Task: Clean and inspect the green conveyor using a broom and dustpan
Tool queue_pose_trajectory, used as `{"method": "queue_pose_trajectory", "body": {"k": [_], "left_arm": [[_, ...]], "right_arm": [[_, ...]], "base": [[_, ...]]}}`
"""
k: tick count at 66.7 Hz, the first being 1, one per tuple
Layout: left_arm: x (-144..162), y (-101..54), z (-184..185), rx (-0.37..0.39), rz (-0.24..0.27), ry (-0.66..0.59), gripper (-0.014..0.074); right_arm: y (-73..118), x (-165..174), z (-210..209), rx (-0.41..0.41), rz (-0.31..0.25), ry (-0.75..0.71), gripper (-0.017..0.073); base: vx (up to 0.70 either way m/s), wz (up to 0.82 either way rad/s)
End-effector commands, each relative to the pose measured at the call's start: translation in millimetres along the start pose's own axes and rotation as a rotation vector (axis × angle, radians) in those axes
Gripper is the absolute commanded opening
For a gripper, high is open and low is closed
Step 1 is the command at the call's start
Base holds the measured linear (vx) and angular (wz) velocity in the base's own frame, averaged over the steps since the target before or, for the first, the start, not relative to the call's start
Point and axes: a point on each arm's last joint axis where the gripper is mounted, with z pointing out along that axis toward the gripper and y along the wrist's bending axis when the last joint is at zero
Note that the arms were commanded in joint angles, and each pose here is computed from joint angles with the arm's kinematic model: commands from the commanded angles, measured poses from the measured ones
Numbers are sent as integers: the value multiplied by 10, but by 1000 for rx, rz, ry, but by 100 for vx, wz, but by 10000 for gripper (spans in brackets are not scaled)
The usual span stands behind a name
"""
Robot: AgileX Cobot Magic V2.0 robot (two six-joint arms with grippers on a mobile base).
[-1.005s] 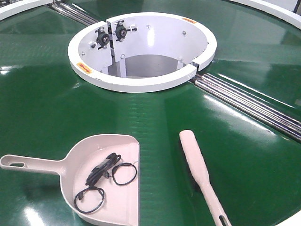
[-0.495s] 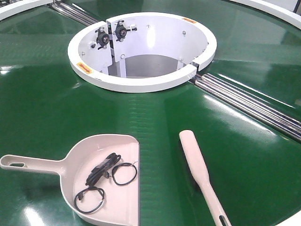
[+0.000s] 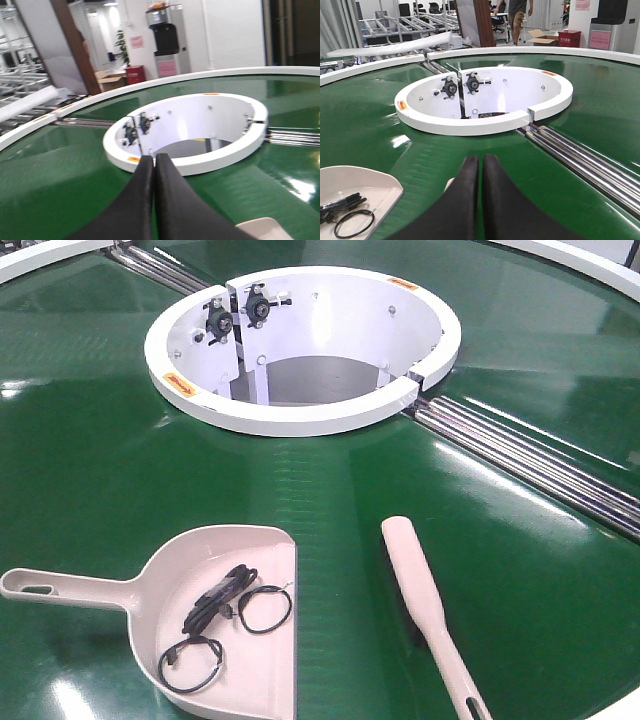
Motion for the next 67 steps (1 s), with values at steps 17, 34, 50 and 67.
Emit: {"method": "queue_pose_trajectory", "body": {"k": [17,34,50,67], "left_arm": [[654,-33,-113,-171,-142,21,-24],[1433,-132,-112,-233,-150,41,-24],[1412,-124,-112,-241,-134,3,-23],[1412,-124,-111,-241,-134,4,-22]], "right_arm": [[-21,-145,-15,29,0,-85,-5],[-21,-145,-15,29,-1,-85,-5],[-21,-144,-15,29,-1,-84,-5],[-21,-144,-15,29,-1,-84,-5]], "base": [[0,0],[0,0],[0,0],[0,0]]}}
